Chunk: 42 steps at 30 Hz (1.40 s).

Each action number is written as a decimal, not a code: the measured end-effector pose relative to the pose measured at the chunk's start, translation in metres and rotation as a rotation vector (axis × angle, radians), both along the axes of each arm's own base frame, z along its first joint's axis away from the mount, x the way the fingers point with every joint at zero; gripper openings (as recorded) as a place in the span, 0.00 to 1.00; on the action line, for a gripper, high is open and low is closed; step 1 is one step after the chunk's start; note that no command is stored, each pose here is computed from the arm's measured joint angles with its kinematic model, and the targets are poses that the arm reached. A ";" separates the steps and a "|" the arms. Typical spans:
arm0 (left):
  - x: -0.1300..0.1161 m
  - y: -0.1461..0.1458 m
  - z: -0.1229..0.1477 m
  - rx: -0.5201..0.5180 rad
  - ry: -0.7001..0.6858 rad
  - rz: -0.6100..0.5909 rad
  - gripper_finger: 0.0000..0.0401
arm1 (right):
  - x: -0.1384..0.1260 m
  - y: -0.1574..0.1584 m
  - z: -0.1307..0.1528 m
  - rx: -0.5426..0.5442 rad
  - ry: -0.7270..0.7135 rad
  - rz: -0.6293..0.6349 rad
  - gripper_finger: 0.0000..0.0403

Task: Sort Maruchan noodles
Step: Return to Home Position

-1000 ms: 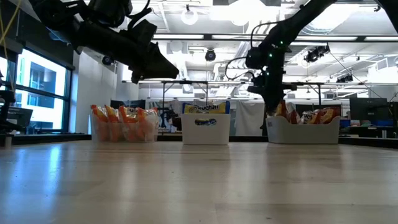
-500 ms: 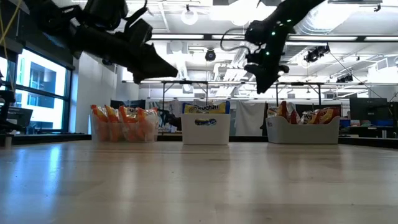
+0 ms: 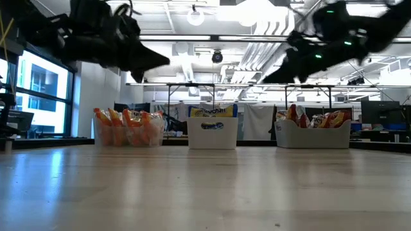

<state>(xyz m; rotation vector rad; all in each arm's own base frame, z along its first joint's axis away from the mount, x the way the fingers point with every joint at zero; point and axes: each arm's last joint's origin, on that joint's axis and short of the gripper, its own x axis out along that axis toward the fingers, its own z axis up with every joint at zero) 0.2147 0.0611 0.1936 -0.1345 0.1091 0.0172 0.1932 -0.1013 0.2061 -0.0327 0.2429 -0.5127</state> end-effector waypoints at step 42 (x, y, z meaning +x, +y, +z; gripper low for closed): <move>-0.122 -0.029 -0.026 0.111 -0.099 0.350 0.00 | -0.096 0.082 -0.038 -0.099 -0.215 0.235 0.00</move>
